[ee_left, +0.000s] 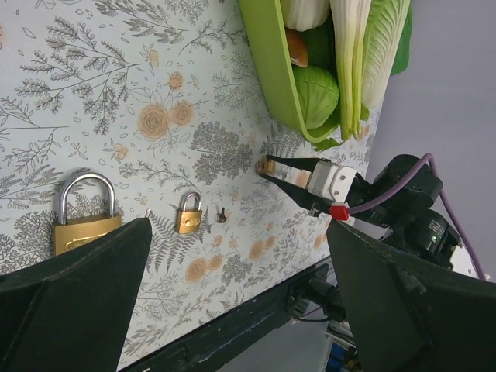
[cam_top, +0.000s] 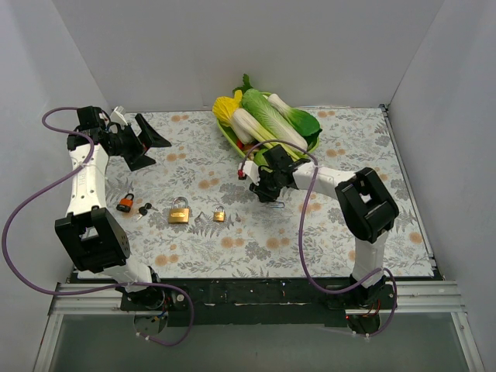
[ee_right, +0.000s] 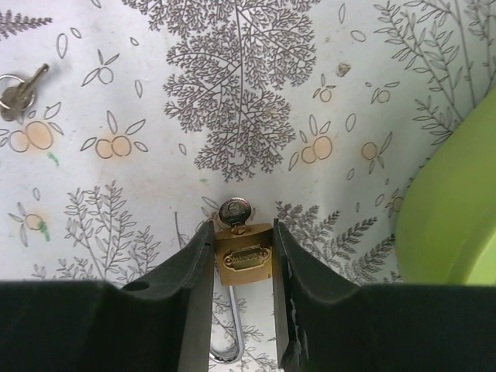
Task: Lock with the key
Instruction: Pick up the lock from the center of the board.
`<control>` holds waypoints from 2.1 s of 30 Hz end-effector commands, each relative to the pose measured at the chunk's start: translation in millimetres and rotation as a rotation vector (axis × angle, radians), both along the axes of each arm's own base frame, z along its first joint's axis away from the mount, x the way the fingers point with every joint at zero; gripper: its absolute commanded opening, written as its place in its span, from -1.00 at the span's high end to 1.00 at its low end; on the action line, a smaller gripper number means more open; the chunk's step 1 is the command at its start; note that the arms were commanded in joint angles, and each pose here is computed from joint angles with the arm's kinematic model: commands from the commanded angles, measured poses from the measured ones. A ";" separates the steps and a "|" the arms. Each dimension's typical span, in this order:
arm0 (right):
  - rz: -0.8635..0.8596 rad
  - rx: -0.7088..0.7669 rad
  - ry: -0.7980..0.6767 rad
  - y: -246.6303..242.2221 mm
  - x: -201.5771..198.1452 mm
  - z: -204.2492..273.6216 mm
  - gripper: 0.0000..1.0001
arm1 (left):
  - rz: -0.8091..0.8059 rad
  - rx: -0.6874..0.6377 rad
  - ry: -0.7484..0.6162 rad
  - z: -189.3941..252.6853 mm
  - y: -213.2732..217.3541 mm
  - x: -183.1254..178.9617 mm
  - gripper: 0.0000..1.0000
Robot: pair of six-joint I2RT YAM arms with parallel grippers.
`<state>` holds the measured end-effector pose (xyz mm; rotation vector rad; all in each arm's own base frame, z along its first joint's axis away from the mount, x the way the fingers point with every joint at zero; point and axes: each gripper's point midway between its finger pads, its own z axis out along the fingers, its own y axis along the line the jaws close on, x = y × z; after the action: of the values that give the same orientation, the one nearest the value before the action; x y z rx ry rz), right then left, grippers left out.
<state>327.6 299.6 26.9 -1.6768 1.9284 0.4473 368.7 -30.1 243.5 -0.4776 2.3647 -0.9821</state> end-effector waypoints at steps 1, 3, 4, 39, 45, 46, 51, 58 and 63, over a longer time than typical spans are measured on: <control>-0.021 -0.058 0.224 -19.0 -46.2 -19.9 0.48 | -0.022 -0.017 -0.050 14.3 -4.0 2.5 -0.96; -0.033 -0.054 0.226 -21.3 -49.5 -17.2 0.47 | -0.023 -0.017 -0.055 15.2 -4.1 2.7 -0.96; -0.036 -0.049 0.218 -21.5 -49.0 -14.0 0.46 | -0.023 -0.016 -0.056 15.7 -4.0 2.9 -0.96; -0.007 0.007 0.225 -12.5 -51.8 36.1 0.97 | -0.175 0.056 -0.395 63.1 -12.5 7.5 -0.96; 0.021 0.137 0.315 3.2 -67.9 98.5 0.97 | -0.412 0.108 -0.653 78.2 -29.9 -11.0 -0.96; 0.035 0.162 0.335 5.6 -72.8 107.8 0.97 | -0.452 0.128 -0.706 83.5 -32.9 -17.7 -0.96; 0.080 0.240 0.411 8.8 -94.4 149.2 0.97 | -0.779 0.294 -1.025 78.7 -84.4 -60.2 -0.96; 0.163 0.364 0.538 13.5 -129.5 182.9 0.97 | -1.201 0.452 -1.310 26.7 -167.1 -132.9 -0.82; 0.194 0.408 0.613 15.8 -141.8 191.7 0.97 | -1.352 0.518 -1.548 13.1 -193.6 -158.7 -0.57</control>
<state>204.8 311.8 186.2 -1.5903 1.9579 1.2863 210.6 -212.2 261.5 1.4835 1.3068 -0.7977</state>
